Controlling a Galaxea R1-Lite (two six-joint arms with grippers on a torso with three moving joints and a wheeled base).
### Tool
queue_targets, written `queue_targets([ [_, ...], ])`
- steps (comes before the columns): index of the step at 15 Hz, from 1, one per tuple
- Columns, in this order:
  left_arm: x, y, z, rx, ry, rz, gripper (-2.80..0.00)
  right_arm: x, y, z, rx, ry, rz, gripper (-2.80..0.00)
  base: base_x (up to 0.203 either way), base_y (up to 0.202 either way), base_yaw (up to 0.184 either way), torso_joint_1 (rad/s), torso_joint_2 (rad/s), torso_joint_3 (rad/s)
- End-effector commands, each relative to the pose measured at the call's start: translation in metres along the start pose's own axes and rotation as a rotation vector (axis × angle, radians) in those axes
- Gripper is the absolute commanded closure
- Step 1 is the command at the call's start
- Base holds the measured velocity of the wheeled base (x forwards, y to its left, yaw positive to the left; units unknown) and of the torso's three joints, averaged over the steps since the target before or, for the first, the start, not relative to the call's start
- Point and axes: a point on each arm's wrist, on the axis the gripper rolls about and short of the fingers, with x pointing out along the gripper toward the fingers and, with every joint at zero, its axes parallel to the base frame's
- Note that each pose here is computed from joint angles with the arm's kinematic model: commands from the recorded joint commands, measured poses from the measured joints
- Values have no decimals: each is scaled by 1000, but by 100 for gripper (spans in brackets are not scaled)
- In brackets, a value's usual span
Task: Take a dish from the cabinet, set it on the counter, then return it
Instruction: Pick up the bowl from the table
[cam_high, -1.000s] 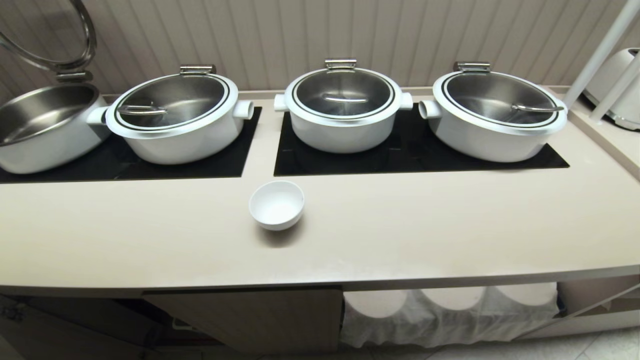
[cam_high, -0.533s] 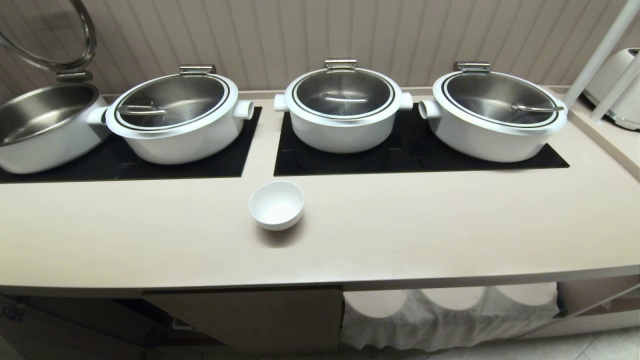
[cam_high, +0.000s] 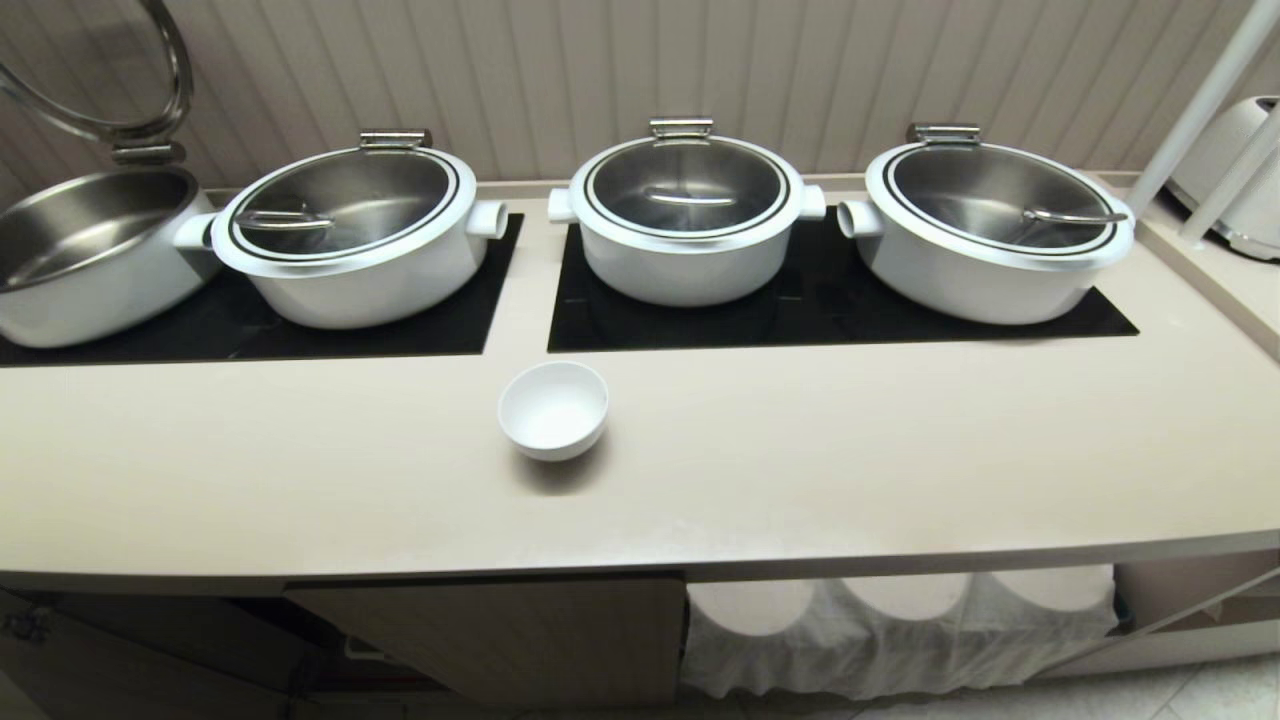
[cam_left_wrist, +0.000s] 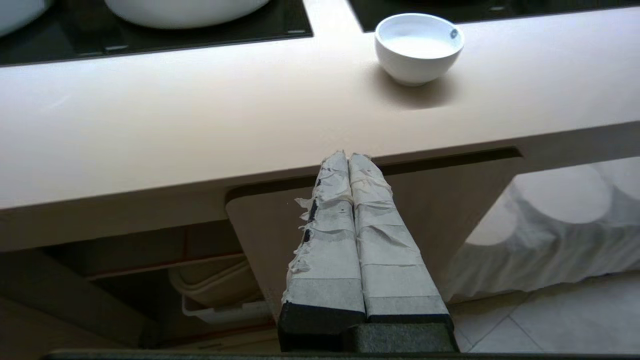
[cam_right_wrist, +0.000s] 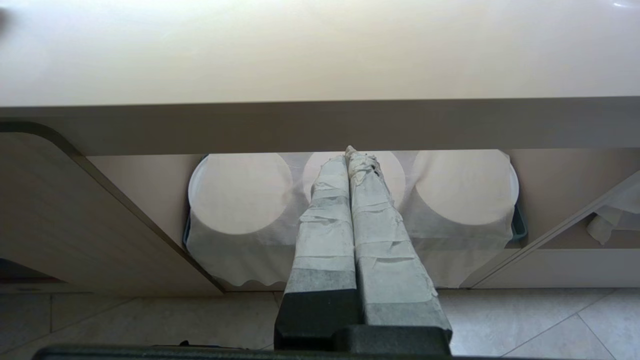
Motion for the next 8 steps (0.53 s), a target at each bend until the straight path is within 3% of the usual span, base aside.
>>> queue_targets([
  [1,-5,-1,11,2,-16,-24,0,0,0,0,0,0,0,0,0,0,0,0,0,0],
  [5,-5,-2,23,-4,13,-90,0,0,0,0,0,0,1,0,0,0,0,0,0,0],
  [8,10,0,38,-30,106,-99,0,0,0,0,0,0,0,0,0,0,0,0,0,0],
])
